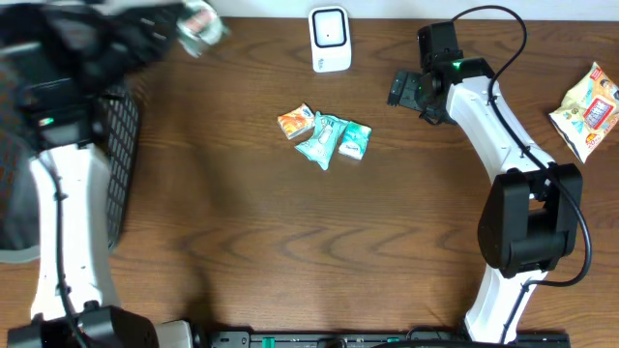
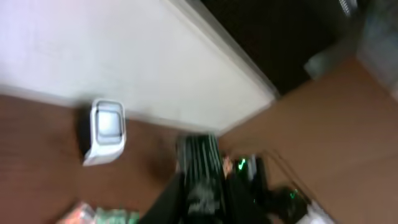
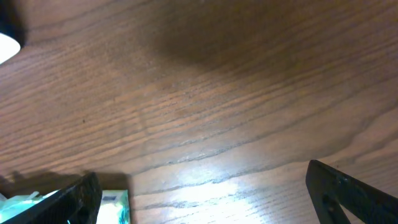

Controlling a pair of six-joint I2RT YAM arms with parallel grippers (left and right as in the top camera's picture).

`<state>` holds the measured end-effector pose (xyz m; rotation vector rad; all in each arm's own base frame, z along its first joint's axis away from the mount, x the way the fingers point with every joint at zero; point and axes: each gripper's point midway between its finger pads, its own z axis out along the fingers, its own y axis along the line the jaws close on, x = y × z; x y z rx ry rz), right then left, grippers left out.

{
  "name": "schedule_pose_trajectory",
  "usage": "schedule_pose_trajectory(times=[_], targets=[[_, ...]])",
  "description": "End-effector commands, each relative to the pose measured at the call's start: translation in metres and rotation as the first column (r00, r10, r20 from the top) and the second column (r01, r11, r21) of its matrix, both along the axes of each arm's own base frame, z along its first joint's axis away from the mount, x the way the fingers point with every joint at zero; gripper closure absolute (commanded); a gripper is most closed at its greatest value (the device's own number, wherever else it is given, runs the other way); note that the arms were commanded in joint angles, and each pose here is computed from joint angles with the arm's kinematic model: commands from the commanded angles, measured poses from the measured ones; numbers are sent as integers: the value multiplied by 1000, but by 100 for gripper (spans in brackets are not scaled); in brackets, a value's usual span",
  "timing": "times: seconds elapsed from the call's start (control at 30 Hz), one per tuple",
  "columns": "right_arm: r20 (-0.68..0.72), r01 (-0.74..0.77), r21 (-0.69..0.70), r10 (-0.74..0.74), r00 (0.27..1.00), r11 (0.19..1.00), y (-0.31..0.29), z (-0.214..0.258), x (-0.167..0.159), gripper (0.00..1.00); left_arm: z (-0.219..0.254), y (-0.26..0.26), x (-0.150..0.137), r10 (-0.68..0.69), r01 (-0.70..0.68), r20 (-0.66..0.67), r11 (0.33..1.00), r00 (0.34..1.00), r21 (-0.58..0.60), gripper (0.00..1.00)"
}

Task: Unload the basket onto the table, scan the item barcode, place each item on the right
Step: 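Carry the green bottle out of the basket toward the scanner, then release the green bottle beside the packs and retract the left gripper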

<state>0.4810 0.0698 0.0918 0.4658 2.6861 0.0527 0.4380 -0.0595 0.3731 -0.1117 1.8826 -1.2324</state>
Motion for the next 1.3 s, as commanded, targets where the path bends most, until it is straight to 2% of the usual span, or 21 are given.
schedule_pose_trajectory(times=[0.0, 0.1, 0.2, 0.47, 0.6, 0.63, 0.73, 0.9, 0.93, 0.97, 1.17, 1.27], targets=[[-15, -21, -12, 21, 1000, 1000, 5, -6, -3, 1, -49, -23, 14, -6, 3, 14, 974, 1000, 226, 85], [-15, -22, -12, 21, 1000, 1000, 5, -6, -3, 1, -97, -32, 23, 50, -18, -79, 932, 996, 361, 85], [-15, -21, -12, 21, 1000, 1000, 5, -6, -3, 1, -137, -43, 29, 68, 6, -156, 901, 985, 433, 86], [-15, -21, -12, 21, 1000, 1000, 5, -6, -3, 1, -233, -79, 32, 2, 169, -370, 887, 929, 429, 85], [-15, -21, -12, 21, 1000, 1000, 5, -6, -3, 1, -261, -93, 24, -29, 232, -444, 882, 895, 410, 85], [-15, -21, -12, 21, 1000, 1000, 5, -6, -3, 1, -265, -97, 22, -34, 243, -455, 880, 890, 409, 84], [-15, -21, -12, 21, 1000, 1000, 5, -6, -3, 1, -271, -103, 16, -47, 267, -477, 874, 878, 406, 71], [-15, -21, -12, 21, 1000, 1000, 5, -6, -3, 1, -274, -107, 11, -53, 283, -495, 870, 867, 404, 67], [-15, -21, -12, 21, 1000, 1000, 5, -6, -3, 1, -274, -106, 11, -52, 284, -497, 870, 866, 403, 65], [-15, -21, -12, 21, 1000, 1000, 5, -6, -3, 1, -273, -106, 11, -51, 282, -495, 870, 867, 404, 59], [-15, -21, -12, 21, 1000, 1000, 5, -6, -3, 1, -249, -100, 16, -43, 245, -443, 878, 895, 411, 57], [-15, -21, -12, 21, 1000, 1000, 5, -6, -3, 1, -224, -89, 20, -24, 201, -389, 885, 921, 419, 38]])
